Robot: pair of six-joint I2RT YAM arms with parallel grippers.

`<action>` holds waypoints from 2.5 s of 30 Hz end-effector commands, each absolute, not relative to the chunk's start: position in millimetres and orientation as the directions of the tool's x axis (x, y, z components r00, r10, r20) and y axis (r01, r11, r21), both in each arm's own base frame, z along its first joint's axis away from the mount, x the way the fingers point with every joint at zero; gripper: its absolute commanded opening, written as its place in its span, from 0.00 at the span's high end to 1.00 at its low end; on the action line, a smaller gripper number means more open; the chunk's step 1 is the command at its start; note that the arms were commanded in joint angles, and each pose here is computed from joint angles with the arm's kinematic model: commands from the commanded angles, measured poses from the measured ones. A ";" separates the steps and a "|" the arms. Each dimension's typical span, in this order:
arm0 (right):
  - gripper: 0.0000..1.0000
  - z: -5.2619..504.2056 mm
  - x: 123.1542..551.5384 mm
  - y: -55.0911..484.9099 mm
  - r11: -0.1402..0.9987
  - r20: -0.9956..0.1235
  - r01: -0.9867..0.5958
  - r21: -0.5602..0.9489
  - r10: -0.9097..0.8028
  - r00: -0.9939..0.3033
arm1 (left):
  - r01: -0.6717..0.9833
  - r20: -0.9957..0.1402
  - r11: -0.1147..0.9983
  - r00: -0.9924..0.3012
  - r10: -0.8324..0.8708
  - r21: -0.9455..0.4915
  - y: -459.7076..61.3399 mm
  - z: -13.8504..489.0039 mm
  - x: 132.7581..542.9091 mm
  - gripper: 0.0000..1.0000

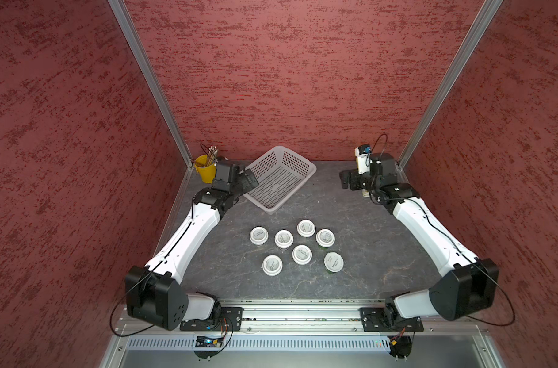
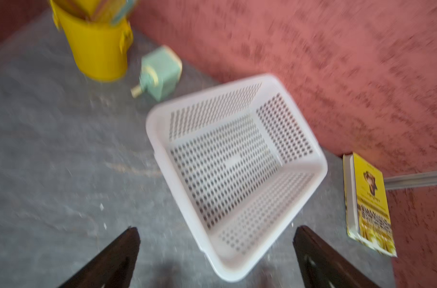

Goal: Put the yogurt in the basket
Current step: Adjust the basket at the center of the board.

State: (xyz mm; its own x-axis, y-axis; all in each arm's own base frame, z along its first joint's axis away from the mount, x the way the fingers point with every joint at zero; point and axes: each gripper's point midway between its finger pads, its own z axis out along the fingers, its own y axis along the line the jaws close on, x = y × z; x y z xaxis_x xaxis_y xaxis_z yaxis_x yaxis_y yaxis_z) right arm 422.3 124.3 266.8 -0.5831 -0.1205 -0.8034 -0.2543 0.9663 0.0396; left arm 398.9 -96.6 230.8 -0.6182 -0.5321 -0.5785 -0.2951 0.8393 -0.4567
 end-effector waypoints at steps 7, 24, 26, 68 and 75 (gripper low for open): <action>0.02 239.9 361.3 178.2 0.834 -0.655 -0.531 0.153 -0.317 -0.686 | -0.570 -0.227 0.674 -0.659 -0.717 -0.471 -118.8 165.1 373.7 0.00; 0.02 248.8 394.6 235.8 0.700 -0.852 -0.710 0.075 -0.325 -0.410 | -0.679 -0.198 0.605 -0.582 -0.789 -0.416 -111.5 88.9 434.1 0.03; 0.02 246.7 395.7 237.6 0.696 -0.852 -0.714 0.077 -0.326 -0.410 | -0.678 -0.200 0.605 -0.581 -0.789 -0.417 -112.3 86.3 439.1 0.07; 0.02 238.9 393.8 163.1 0.947 -0.763 -0.319 0.048 -0.172 -0.623 | -0.190 -0.264 0.832 -0.891 -0.369 -0.521 -125.3 122.5 501.5 1.00; 0.02 235.2 362.0 172.6 0.914 -0.750 -0.370 0.168 -0.125 -0.650 | -0.089 -0.260 0.828 -0.926 -0.274 -0.554 -128.8 108.3 509.2 1.00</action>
